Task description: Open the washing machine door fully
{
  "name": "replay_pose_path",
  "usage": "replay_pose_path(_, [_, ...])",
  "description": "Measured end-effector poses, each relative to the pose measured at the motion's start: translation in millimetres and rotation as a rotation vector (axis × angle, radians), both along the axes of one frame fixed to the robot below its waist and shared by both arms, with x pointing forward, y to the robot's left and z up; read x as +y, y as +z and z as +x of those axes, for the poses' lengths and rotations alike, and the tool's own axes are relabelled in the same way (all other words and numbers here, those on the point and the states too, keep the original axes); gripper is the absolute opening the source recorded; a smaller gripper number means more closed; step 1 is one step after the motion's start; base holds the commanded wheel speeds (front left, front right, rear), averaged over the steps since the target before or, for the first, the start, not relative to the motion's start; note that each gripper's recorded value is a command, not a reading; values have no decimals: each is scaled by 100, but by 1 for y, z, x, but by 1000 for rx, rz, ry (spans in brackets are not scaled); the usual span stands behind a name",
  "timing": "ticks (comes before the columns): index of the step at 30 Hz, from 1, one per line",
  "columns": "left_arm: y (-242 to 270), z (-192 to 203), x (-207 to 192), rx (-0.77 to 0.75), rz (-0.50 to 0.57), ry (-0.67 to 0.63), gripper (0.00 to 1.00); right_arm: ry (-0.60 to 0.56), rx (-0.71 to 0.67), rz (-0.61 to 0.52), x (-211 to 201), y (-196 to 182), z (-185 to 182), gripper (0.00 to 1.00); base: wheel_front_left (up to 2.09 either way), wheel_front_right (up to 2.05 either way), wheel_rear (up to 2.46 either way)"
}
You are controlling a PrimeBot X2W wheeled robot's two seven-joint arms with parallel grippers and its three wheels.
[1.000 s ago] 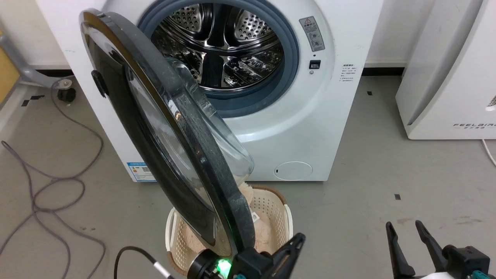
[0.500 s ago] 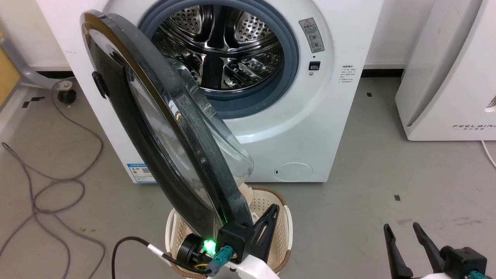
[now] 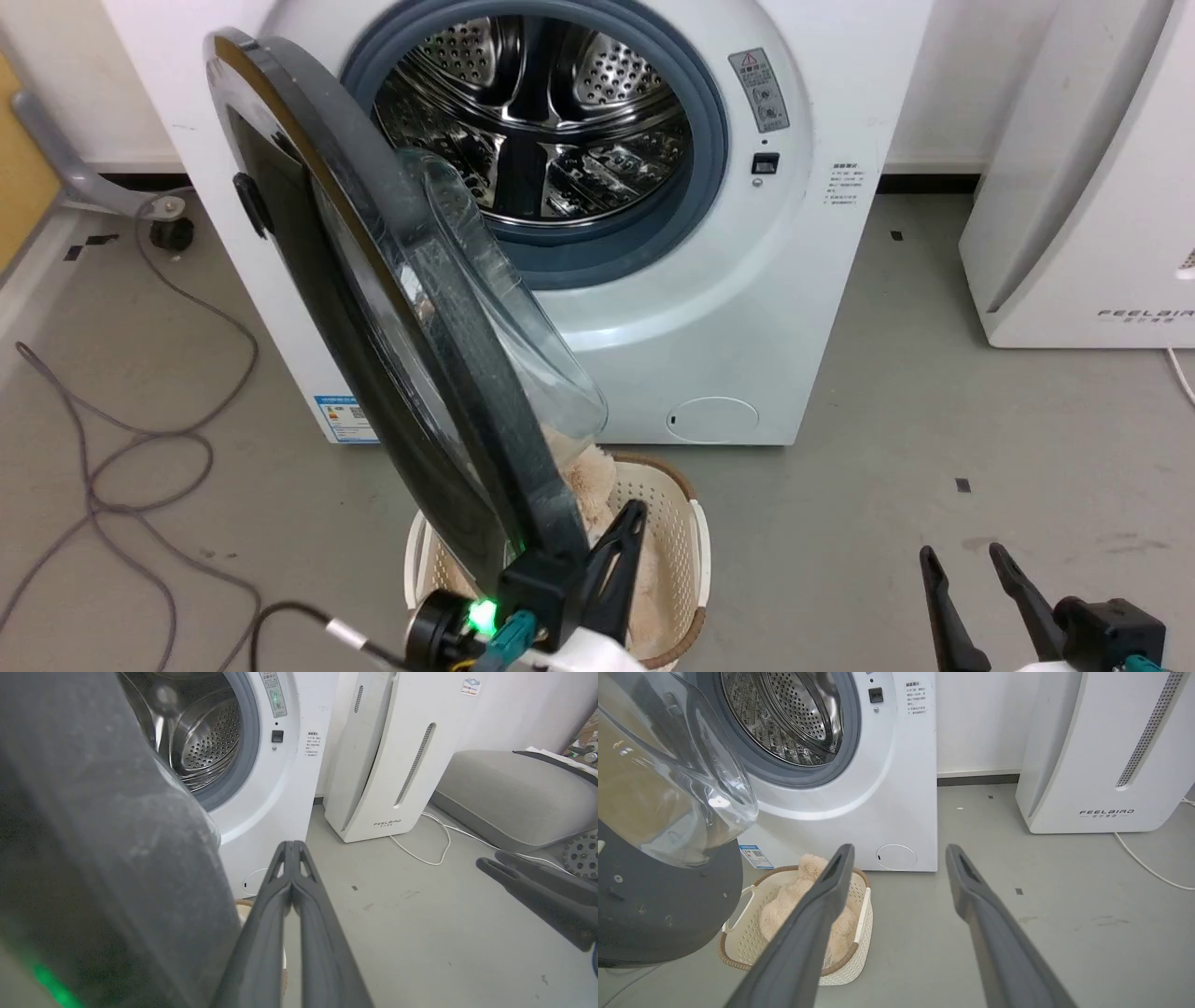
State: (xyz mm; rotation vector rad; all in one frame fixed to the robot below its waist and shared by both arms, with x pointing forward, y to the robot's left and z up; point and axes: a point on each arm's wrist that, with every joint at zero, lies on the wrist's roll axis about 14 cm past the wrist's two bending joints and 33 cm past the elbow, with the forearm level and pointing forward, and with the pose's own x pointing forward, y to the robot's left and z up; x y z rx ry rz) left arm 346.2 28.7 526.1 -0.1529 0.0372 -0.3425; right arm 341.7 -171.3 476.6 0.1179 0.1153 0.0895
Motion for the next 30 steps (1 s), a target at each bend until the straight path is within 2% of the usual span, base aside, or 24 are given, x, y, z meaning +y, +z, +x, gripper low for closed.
replay_pose_path(14, [-4,-32,59,27,4,211,0,82,19,7,25,-4,7,100,0,0,0])
replay_pose_path(30, [-3,-78,156,30,33,584,0,241,40,13,76,-8,24,100,0,0,0])
